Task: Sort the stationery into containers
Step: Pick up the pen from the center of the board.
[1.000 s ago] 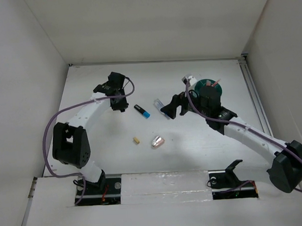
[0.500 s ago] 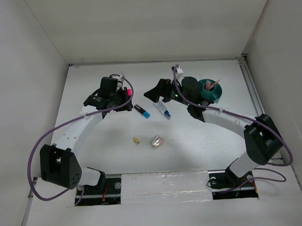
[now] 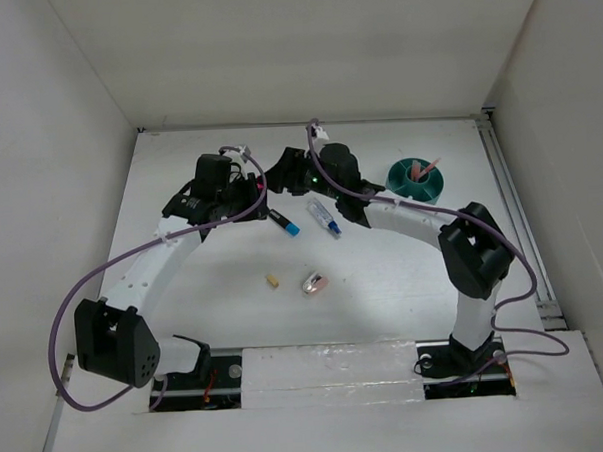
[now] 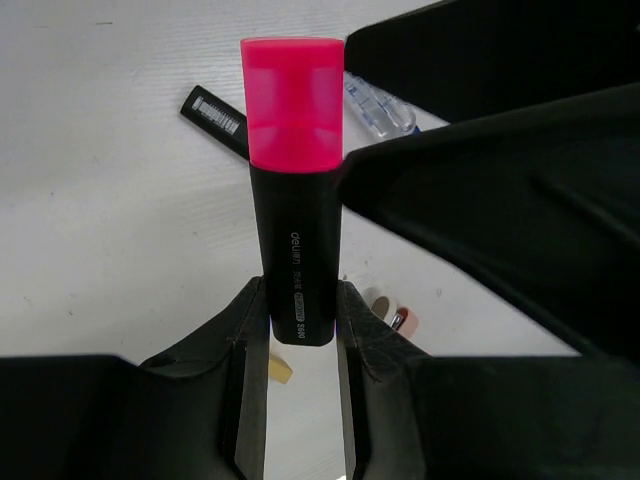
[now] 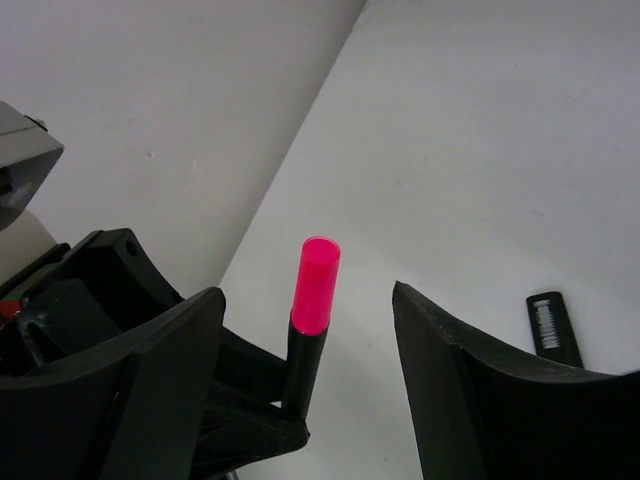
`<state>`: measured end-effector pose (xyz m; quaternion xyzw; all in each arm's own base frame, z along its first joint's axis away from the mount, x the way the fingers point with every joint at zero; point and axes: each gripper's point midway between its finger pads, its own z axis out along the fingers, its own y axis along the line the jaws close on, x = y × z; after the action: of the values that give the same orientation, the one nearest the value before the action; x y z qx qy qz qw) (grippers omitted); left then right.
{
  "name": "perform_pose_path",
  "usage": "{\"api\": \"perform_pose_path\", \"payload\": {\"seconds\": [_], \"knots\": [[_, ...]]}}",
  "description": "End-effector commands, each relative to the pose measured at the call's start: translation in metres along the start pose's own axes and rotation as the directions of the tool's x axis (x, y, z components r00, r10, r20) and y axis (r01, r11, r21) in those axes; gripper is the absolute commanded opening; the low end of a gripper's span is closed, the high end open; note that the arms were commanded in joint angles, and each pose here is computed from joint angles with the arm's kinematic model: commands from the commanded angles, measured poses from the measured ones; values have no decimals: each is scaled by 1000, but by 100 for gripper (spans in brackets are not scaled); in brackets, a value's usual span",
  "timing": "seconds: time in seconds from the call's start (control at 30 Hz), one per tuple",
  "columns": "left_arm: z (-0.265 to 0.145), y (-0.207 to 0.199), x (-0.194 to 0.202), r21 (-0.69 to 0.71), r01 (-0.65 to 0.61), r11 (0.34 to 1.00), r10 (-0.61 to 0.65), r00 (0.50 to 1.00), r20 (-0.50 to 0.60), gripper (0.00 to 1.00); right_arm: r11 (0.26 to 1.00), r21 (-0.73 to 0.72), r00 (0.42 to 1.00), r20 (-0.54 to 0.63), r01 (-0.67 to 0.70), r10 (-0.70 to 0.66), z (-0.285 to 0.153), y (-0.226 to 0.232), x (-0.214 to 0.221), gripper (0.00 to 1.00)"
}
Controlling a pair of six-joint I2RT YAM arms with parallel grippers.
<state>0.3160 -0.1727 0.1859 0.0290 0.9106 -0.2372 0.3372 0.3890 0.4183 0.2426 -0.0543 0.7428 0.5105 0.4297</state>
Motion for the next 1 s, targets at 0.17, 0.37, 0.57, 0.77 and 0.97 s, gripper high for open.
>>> {"api": "perform_pose_path", "payload": {"seconds": [0.17,0.37,0.57,0.77,0.97], "knots": [[-11,-12,-9,55,-36,998,34,998,50,0,999,-41,999,-51,-3,1,15,25,13,65],[-11,-12,-9,55,-36,998,34,998,50,0,998,-64,998,-69,-3,-1,20,31,18,45],[-11,-12,-9,55,-36,998,34,998,50,0,998,-55,997,-78,-6,2,22,30,18,0],[-18,6,-14,-50,-10,999,15,995,101,100,997,-27,998,18,68,-68,9,16,-26,0],[-21,24,-19,-154,25,988,-5,991,130,100,970,93,944,226,225,-241,-44,-39,-124,0]]}}
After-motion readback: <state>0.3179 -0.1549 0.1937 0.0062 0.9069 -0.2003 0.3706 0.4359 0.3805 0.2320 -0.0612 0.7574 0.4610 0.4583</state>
